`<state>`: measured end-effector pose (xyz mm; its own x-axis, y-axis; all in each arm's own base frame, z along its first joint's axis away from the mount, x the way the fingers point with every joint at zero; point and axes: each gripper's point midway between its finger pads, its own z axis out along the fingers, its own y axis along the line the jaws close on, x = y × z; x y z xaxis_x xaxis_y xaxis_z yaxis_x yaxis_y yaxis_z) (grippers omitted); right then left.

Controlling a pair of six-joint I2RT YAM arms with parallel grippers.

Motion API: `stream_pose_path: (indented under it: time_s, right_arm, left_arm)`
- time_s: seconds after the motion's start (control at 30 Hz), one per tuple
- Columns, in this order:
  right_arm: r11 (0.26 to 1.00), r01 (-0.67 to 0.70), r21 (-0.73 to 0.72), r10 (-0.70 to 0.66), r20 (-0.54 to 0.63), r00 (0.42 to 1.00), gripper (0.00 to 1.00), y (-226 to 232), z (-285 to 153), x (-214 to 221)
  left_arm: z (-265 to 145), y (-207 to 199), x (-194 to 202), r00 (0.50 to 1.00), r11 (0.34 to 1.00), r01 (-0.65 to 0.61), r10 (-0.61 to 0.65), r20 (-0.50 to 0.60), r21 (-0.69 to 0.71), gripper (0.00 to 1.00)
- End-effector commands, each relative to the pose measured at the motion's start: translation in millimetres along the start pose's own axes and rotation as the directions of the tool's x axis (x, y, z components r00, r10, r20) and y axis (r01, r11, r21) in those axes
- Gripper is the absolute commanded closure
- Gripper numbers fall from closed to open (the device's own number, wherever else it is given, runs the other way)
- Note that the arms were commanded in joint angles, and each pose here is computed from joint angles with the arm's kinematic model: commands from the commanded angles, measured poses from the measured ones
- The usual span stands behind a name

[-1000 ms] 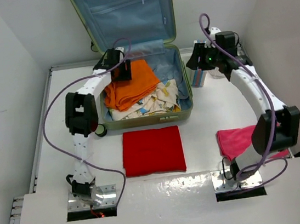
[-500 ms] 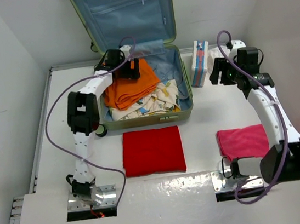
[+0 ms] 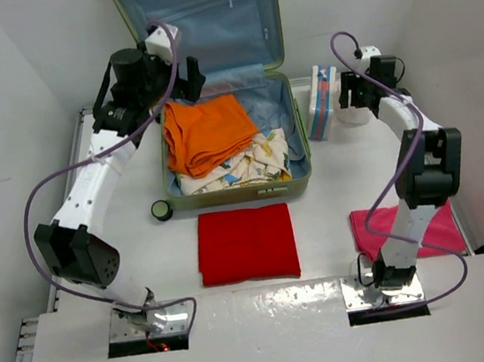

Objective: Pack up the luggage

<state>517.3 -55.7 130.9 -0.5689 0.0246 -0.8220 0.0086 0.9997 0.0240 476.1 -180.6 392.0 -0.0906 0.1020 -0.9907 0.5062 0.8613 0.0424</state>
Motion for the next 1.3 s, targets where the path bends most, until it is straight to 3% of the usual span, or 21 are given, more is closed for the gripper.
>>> stream_pose_path:
  time_s: [0.0, 0.07, 0.13, 0.17, 0.3, 0.53, 0.63, 0.67, 0.73, 0.8, 0.83, 0.9, 0.93, 1.07, 1.13, 1.27]
  right_arm:
    - [0.997, 0.074, 0.022, -0.077, 0.140, 0.987, 0.32, -15, 21, -50]
    - [0.996, 0.083, 0.020, -0.085, 0.188, 0.978, 0.32, -22, 33, -66]
    - [0.997, 0.079, 0.006, -0.079, 0.142, 0.987, 0.32, -24, 57, -48]
    - [0.997, 0.074, 0.013, -0.075, 0.143, 0.987, 0.32, -28, 58, -60]
    - [0.998, 0.054, 0.039, -0.056, 0.054, 0.997, 0.32, -43, 86, -26]
    - [0.997, 0.074, 0.010, -0.073, -0.082, 0.994, 0.35, -48, 90, 16]
    - [0.998, 0.065, -0.008, -0.066, -0.168, 0.984, 0.42, -47, 91, 40]
    - [0.996, 0.083, -0.017, -0.085, -0.197, 0.977, 0.46, -46, 89, 50]
    - [0.994, 0.102, -0.026, -0.105, -0.208, 0.972, 0.68, -44, 79, 51]
    - [0.994, 0.105, -0.033, -0.110, -0.246, 0.963, 0.97, -45, 71, 58]
    - [0.996, 0.090, -0.027, -0.094, -0.246, 0.965, 1.00, -45, 63, 59]
    - [0.998, 0.064, -0.029, -0.068, -0.135, 0.989, 1.00, -45, 38, 18]
    - [0.999, 0.033, -0.029, -0.036, -0.141, 0.989, 1.00, -48, 30, 26]
    - [0.996, 0.045, -0.079, -0.039, 0.080, 0.996, 1.00, -30, -36, -57]
    - [0.989, 0.057, -0.135, -0.032, 0.180, 0.983, 1.00, -12, -65, -94]
    - [0.951, 0.203, -0.233, -0.100, 0.391, 0.915, 1.00, 51, -125, -158]
  left_arm:
    - [0, 22, 70, 0.982, 0.994, -0.040, 0.021, -0.188, -0.100, 0.03]
    - [-7, 28, 74, 0.978, 0.992, -0.031, 0.004, -0.209, -0.125, 0.03]
    - [-11, 31, 77, 0.975, 0.989, -0.034, 0.001, -0.222, -0.146, 0.03]
    - [-16, 32, 74, 0.975, 0.987, -0.054, 0.019, -0.223, -0.151, 0.03]
    - [-25, 40, 74, 0.968, 0.977, -0.103, 0.056, -0.243, -0.187, 0.03]
    - [-30, 42, 88, 0.956, 0.969, -0.134, 0.071, -0.286, -0.206, 0.03]
    - [-27, 42, 92, 0.954, 0.970, -0.124, 0.060, -0.294, -0.206, 0.03]
    - [-27, 42, 92, 0.954, 0.970, -0.124, 0.060, -0.294, -0.206, 0.03]
    - [-27, 42, 92, 0.954, 0.970, -0.124, 0.060, -0.294, -0.206, 0.03]
    - [-28, 46, 93, 0.954, 0.969, -0.123, 0.056, -0.295, -0.215, 0.03]
    - [-28, 46, 93, 0.955, 0.969, -0.115, 0.047, -0.293, -0.218, 0.03]
    - [-30, 50, 100, 0.953, 0.968, -0.098, 0.025, -0.303, -0.230, 0.03]
    - [-33, 53, 102, 0.953, 0.967, -0.083, 0.005, -0.304, -0.243, 0.03]
    - [-40, 61, 117, 0.947, 0.962, -0.023, -0.067, -0.314, -0.273, 0.03]
    - [-44, 72, 124, 0.942, 0.953, 0.013, -0.113, -0.315, -0.302, 0.03]
    - [-50, 81, 149, 0.915, 0.937, 0.120, -0.233, -0.331, -0.328, 0.04]
